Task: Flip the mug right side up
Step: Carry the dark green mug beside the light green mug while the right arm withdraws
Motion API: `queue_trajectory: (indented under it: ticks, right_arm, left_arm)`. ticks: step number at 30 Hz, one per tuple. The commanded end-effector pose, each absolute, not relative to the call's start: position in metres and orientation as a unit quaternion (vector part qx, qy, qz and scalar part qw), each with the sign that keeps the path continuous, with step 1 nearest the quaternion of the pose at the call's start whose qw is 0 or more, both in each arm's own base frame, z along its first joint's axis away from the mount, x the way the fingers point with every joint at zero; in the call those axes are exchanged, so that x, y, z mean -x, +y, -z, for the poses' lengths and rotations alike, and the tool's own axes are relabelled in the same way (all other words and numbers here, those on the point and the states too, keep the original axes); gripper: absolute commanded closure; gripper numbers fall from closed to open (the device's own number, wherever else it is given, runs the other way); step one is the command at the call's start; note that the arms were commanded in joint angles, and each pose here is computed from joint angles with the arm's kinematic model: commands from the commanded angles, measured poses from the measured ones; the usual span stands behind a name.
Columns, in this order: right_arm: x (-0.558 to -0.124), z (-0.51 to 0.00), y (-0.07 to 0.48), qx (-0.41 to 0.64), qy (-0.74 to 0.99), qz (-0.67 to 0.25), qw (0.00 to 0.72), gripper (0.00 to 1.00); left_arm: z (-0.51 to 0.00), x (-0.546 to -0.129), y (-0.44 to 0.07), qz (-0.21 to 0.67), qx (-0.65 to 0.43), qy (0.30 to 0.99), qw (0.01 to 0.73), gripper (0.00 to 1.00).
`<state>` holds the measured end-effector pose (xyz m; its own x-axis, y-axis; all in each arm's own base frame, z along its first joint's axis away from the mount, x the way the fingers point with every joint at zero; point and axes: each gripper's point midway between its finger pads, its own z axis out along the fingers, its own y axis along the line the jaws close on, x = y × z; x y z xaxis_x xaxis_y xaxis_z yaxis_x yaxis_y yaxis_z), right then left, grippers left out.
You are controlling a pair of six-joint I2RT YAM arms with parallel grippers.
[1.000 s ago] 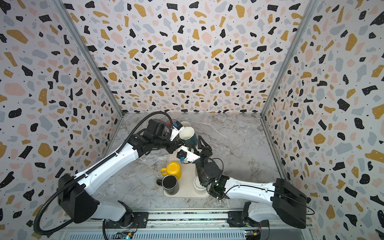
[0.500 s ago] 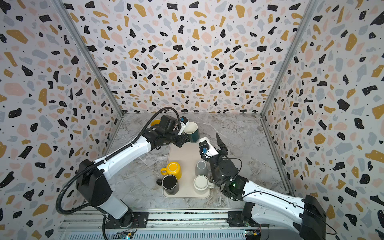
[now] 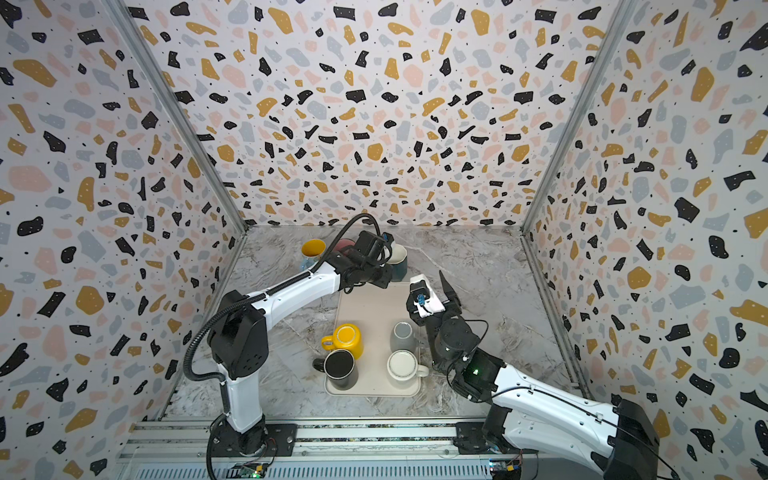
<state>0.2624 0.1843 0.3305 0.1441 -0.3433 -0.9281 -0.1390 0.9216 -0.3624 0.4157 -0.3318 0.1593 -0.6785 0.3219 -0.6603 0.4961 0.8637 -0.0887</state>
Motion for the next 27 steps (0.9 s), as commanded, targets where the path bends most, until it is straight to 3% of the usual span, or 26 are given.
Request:
queue_trajectory:
  ticks: [1, 27]
  right_arm:
    - [-0.261, -0.334, 0.179, 0.165, 0.654, 0.044, 0.737, 0.33]
    - [-0.266, -0.327, 0.178, 0.163, 0.665, 0.027, 0.728, 0.32]
  left_arm:
    - [-0.216, -0.448, -0.344, 0.145, -0.184, 0.873, 0.428, 1.0]
    - [-0.165, -0.484, -0.361, 0.126, -0.149, 0.888, 0.417, 1.0]
